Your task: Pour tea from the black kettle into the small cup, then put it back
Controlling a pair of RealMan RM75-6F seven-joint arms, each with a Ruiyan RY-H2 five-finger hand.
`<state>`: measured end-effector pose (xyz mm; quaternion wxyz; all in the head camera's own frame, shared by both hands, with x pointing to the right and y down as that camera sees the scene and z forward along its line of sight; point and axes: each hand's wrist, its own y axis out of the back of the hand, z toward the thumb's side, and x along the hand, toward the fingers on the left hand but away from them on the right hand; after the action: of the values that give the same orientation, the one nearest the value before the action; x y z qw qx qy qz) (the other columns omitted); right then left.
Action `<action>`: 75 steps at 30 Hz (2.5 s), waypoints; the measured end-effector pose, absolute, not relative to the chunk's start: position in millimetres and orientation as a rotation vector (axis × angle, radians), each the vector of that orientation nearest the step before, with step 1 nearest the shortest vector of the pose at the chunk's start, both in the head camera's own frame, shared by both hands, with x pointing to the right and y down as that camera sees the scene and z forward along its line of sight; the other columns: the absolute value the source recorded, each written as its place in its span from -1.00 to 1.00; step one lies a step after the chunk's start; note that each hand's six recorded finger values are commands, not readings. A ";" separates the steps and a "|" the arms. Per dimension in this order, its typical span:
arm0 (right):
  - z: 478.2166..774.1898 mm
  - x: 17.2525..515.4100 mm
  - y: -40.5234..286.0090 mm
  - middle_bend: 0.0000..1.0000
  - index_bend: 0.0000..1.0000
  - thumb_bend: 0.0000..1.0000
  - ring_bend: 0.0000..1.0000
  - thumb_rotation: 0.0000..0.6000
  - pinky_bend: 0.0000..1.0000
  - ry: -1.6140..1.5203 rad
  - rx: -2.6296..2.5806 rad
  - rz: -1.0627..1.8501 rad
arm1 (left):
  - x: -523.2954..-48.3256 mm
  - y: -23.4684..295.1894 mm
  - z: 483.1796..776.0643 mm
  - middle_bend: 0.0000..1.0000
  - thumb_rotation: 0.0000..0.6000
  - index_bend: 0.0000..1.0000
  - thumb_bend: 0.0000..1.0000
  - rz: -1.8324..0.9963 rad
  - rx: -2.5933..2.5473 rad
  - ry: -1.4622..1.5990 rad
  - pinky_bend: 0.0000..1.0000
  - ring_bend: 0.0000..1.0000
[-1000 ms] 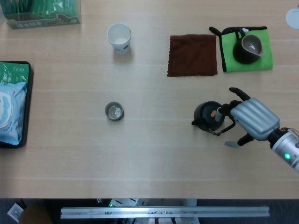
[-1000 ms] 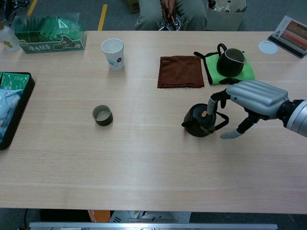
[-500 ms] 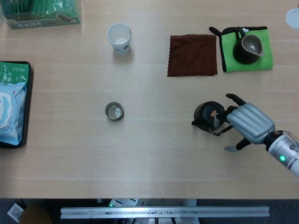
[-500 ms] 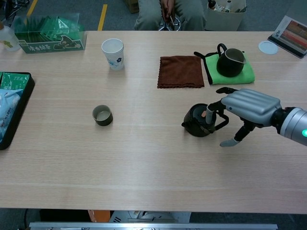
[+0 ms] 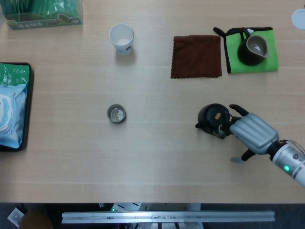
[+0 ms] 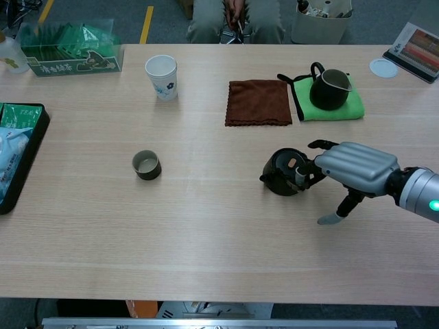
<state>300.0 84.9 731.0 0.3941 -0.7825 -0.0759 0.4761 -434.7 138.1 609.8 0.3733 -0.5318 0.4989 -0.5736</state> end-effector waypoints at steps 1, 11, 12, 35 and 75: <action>731.4 300.3 85.3 -0.12 -0.20 -1.00 -0.21 0.64 -0.96 -0.192 -1.985 1.210 | -434.8 138.3 609.8 -0.60 1.00 -0.60 -0.42 -1.470 -1.362 1.279 -0.61 -0.68; 738.9 299.4 86.6 0.09 0.03 -1.00 0.03 0.68 -0.96 -0.187 -1.989 1.229 | -437.4 140.5 609.2 -0.60 1.00 -0.60 -0.42 -1.476 -1.357 1.282 -0.61 -0.68; 738.9 298.6 85.3 0.13 0.07 -1.00 0.08 0.73 -0.96 -0.199 -1.988 1.227 | -437.5 140.6 609.2 -0.60 1.00 -0.60 -0.42 -1.477 -1.356 1.283 -0.61 -0.68; 735.3 269.0 39.4 0.71 0.77 -1.00 0.64 1.00 -0.96 -0.486 -2.093 1.186 | -440.5 141.2 608.0 -0.59 1.00 -0.60 -0.42 -1.494 -1.348 1.281 -0.61 -0.68; 668.3 280.1 1.4 0.83 1.00 -0.35 0.76 0.24 -0.96 -0.704 -1.974 1.001 | -423.0 134.8 605.2 -0.58 1.00 -0.60 -0.42 -1.436 -1.399 1.260 -0.61 -0.68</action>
<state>280.1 1.4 668.3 0.3981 -0.7797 -0.2779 0.3953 -423.0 134.8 605.2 0.3770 -0.5472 0.4929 -0.5617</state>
